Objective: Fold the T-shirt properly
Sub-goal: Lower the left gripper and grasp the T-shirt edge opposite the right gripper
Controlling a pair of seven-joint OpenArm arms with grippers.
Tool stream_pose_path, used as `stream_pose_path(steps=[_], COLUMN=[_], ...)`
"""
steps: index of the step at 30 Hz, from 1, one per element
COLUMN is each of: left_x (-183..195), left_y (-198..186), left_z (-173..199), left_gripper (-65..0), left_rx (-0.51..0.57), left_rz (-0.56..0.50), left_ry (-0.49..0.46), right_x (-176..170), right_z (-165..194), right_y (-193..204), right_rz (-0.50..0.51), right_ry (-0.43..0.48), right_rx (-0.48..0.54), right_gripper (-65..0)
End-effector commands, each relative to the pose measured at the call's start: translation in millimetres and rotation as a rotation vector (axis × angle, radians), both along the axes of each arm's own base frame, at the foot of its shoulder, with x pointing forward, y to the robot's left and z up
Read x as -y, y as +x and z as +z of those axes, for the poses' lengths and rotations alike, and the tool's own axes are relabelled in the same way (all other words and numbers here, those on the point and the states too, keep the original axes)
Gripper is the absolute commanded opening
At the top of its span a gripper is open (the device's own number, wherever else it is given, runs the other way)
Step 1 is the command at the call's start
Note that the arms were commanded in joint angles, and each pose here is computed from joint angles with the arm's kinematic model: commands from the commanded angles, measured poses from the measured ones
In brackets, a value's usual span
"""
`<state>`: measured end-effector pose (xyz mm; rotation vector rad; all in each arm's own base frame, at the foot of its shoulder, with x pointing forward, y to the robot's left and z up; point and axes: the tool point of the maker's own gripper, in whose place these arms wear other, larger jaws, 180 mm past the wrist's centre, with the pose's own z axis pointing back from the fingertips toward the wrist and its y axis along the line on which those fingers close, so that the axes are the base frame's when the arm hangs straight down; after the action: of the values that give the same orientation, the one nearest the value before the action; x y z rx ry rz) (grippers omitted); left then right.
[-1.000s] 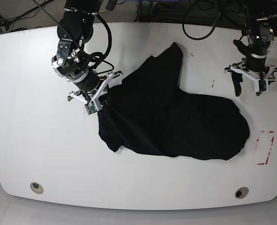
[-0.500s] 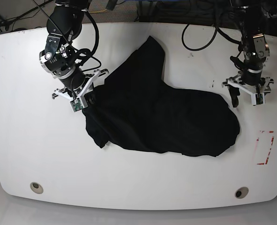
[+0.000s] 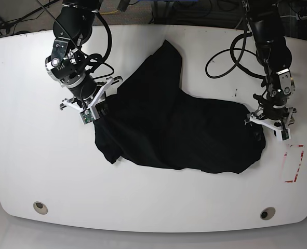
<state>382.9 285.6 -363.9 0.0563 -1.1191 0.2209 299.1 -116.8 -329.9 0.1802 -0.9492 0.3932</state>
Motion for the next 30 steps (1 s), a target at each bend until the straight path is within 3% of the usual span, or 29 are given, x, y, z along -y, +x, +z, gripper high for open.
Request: stream_pose_path(steps=[1, 11, 13, 15, 17, 19, 24, 30], left_x=[-7, 1, 4, 4, 4, 5, 9, 9], left_y=[16, 34, 34, 33, 34, 33, 29, 39], left_z=[13, -17, -19, -20, -20, -25, -32, 22], left_gripper=[-22.2, -23.1, -26.5, -35.8, -53.7, -65.0, -65.0, -65.0], left_rx=[0.042, -0.027, -0.030, -0.032, -0.033, -0.046, -0.095, 0.003], left_rz=[0.013, 0.034, 0.032, 0.032, 0.032, 0.034, 0.022, -0.007], left_ry=[0.000, -0.087, -0.092, -0.094, -0.095, -0.101, -0.112, -0.052], right_x=[-1, 0, 1, 1, 1, 1, 0, 3], right_z=[10, 5, 4, 2, 1, 1, 3, 16], right_y=[7, 4, 3, 1, 0, 0, 1, 15], right_rz=[0.002, -0.002, -0.003, -0.003, -0.003, -0.003, -0.002, -0.001], right_ry=[0.019, 0.019, 0.019, 0.019, 0.019, 0.019, 0.023, 0.010], right_rx=[0.044, 0.027, 0.023, 0.017, 0.015, 0.015, 0.019, 0.063], right_gripper=[-65.0, -65.0, -65.0, -65.0, -65.0, -65.0, -65.0, -65.0])
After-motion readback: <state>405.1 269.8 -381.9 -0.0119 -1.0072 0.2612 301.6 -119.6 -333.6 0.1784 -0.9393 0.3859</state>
